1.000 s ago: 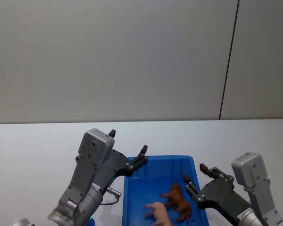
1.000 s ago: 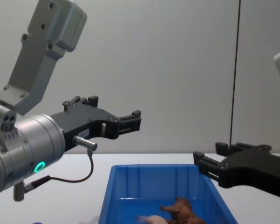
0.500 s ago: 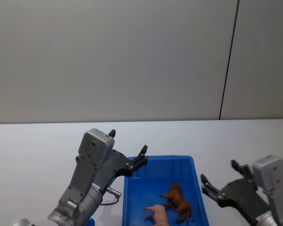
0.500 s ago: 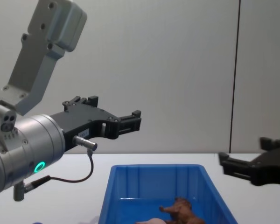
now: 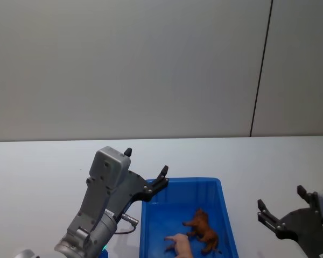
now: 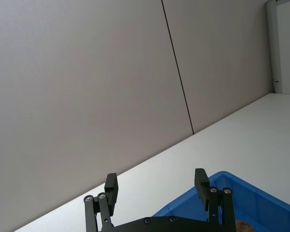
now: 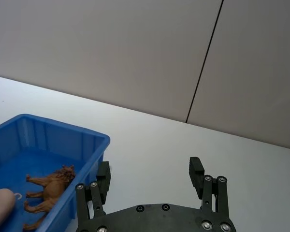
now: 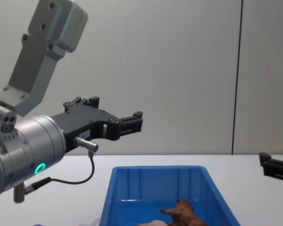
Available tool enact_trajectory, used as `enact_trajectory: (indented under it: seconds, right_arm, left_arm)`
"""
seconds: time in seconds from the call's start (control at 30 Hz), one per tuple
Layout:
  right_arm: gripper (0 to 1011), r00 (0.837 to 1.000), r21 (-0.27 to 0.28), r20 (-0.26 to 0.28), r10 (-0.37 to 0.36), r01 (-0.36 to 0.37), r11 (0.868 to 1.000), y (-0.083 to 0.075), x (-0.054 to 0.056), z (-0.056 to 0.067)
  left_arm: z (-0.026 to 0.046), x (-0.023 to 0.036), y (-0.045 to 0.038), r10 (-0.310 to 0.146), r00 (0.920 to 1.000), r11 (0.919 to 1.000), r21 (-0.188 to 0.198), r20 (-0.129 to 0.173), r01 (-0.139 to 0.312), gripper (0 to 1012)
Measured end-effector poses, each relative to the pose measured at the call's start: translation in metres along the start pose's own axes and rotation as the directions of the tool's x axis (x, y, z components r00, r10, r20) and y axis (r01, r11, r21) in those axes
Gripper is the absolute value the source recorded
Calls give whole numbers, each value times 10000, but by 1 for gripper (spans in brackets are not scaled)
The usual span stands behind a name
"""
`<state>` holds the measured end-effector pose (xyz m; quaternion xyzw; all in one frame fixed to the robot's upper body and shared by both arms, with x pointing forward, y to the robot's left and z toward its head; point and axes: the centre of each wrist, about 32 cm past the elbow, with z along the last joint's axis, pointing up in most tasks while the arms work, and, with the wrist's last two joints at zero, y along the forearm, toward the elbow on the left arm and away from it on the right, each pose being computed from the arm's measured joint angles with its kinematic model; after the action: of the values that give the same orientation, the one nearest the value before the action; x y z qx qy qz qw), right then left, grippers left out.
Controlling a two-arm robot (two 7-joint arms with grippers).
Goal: Pick up the two dolls from the table and place them into the box.
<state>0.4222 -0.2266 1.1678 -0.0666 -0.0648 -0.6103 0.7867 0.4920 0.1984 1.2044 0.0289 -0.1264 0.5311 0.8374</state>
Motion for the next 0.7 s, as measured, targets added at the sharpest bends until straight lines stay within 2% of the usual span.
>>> enact_trajectory:
  seconds: [0.33,0.57,0.7]
  right_arm:
    - [1001,9995,-3,27,-320,320,9995,-64,37,-5]
    - [1001,9991,-13,38,-432,432,9991,-87,49,-9]
    - [1001,9989,-12,41,-471,471,9989,-95,53,-9]
  left_arm:
    - [4,7,17,52,10000,9999,132,14,-52,1002]
    - [24,37,73,276,9996,9980,566,-15,-274,1001]
    - [37,69,132,469,9989,9940,998,-90,-458,1001]
